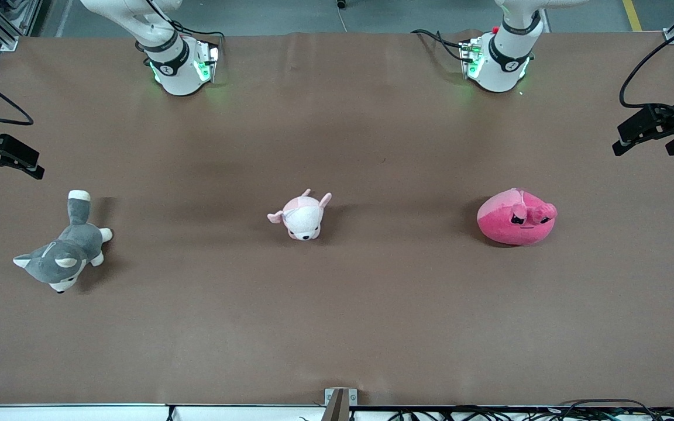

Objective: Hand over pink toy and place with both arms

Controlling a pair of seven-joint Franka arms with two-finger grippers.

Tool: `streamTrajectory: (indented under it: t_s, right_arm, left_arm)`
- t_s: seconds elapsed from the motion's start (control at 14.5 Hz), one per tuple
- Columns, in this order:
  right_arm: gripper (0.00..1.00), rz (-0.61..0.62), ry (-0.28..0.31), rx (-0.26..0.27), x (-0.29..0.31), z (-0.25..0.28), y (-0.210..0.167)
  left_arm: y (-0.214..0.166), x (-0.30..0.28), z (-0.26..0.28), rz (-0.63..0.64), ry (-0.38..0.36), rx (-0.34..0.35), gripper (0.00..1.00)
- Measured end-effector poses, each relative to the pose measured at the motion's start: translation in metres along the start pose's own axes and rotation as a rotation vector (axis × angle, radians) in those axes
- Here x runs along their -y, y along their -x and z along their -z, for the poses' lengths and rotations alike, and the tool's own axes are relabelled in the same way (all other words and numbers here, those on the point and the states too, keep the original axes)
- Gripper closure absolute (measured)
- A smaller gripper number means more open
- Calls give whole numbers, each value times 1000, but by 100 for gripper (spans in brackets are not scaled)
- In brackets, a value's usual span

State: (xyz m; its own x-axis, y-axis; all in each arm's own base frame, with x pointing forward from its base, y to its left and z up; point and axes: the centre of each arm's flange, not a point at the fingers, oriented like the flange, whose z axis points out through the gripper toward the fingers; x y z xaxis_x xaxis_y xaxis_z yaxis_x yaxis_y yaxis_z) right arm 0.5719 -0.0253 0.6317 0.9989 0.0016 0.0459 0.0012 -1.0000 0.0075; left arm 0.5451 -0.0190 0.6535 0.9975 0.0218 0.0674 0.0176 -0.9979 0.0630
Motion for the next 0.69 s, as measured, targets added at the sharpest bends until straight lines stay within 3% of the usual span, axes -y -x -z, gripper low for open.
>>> streamTrajectory:
  t_s: [0.69]
  right_arm:
    - [0, 6, -2, -8, 3, 5, 5]
  left_arm:
    - [-2, 2, -6, 21, -1, 14, 0]
